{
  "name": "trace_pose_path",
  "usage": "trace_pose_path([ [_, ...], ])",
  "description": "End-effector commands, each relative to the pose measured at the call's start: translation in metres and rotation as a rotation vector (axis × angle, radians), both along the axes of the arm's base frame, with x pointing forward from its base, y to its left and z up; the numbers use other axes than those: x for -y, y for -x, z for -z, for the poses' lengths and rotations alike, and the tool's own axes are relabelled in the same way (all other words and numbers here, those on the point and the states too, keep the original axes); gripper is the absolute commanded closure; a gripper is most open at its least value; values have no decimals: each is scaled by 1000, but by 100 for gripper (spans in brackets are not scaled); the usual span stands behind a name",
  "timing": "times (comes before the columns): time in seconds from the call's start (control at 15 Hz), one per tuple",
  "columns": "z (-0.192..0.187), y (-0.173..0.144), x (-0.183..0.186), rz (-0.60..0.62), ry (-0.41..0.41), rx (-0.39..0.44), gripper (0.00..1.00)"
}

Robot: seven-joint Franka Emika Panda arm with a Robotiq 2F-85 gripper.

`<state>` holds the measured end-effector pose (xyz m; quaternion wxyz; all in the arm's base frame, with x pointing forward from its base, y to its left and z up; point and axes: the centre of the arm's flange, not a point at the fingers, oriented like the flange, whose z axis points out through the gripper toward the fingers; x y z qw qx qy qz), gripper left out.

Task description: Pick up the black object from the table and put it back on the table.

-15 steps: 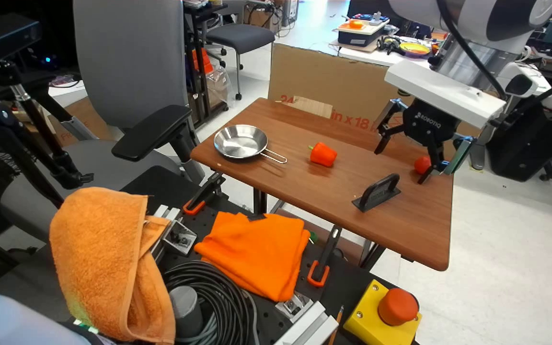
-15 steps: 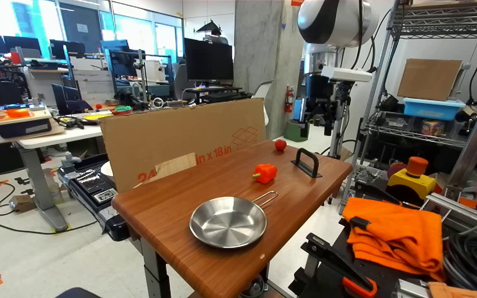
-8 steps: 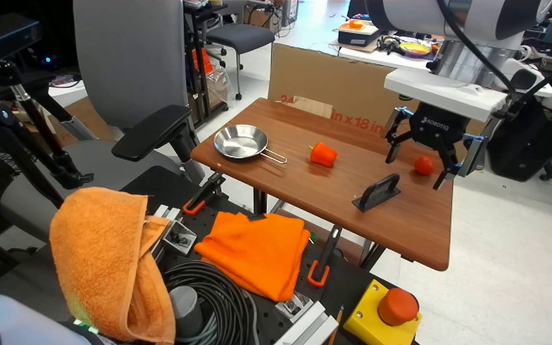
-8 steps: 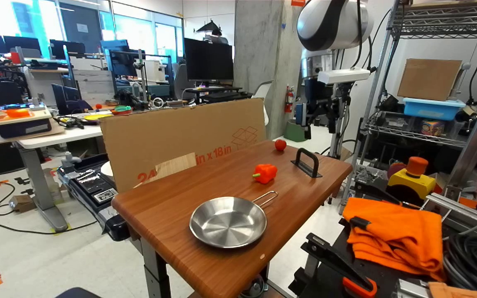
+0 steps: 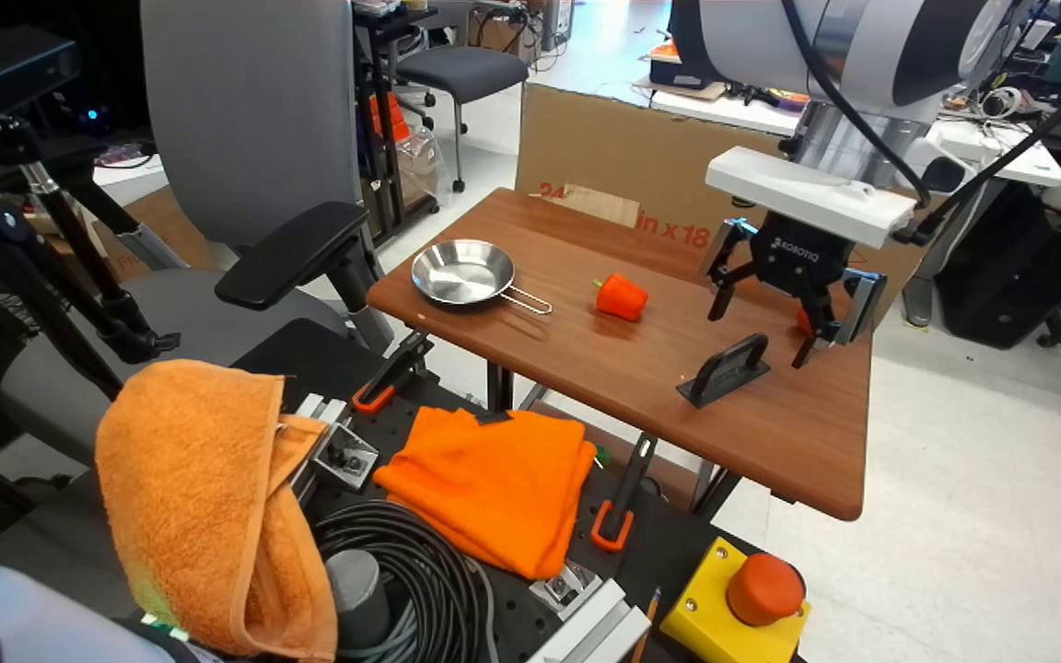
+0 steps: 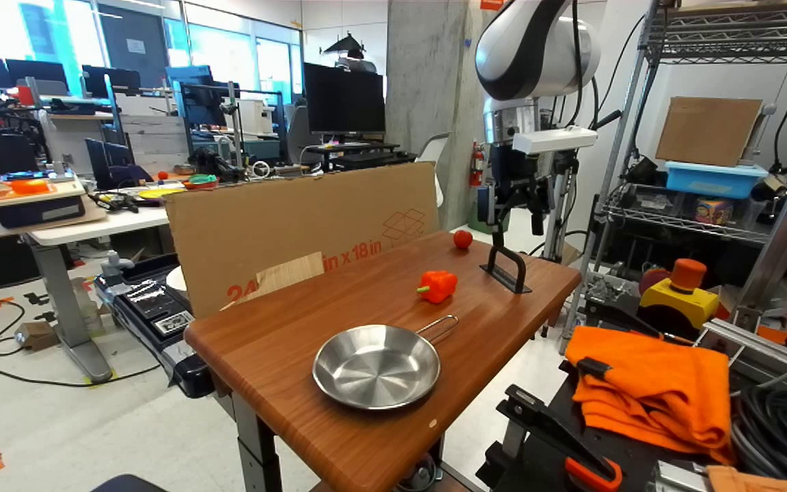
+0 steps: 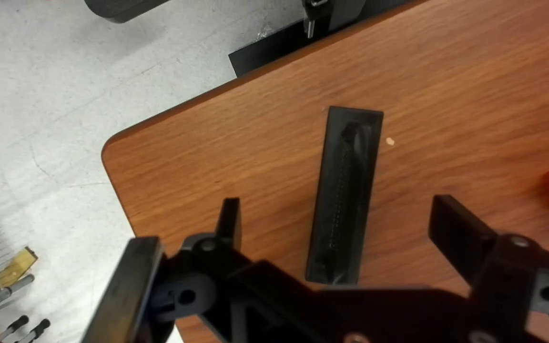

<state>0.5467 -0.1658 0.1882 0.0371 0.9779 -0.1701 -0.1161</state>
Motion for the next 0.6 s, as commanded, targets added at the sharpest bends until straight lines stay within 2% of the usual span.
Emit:
trace_pose_path([
  [0.0, 11, -9, 0, -6, -34, -28, 0],
  [0.2, 15, -10, 3, 7, -40, -31, 0],
  [0.33, 15, -12, 6, 17, -39, -30, 15],
  [0.4, 16, -12, 7, 21, -38, -33, 32],
  [0.53, 17, -12, 10, 31, -33, -48, 50],
])
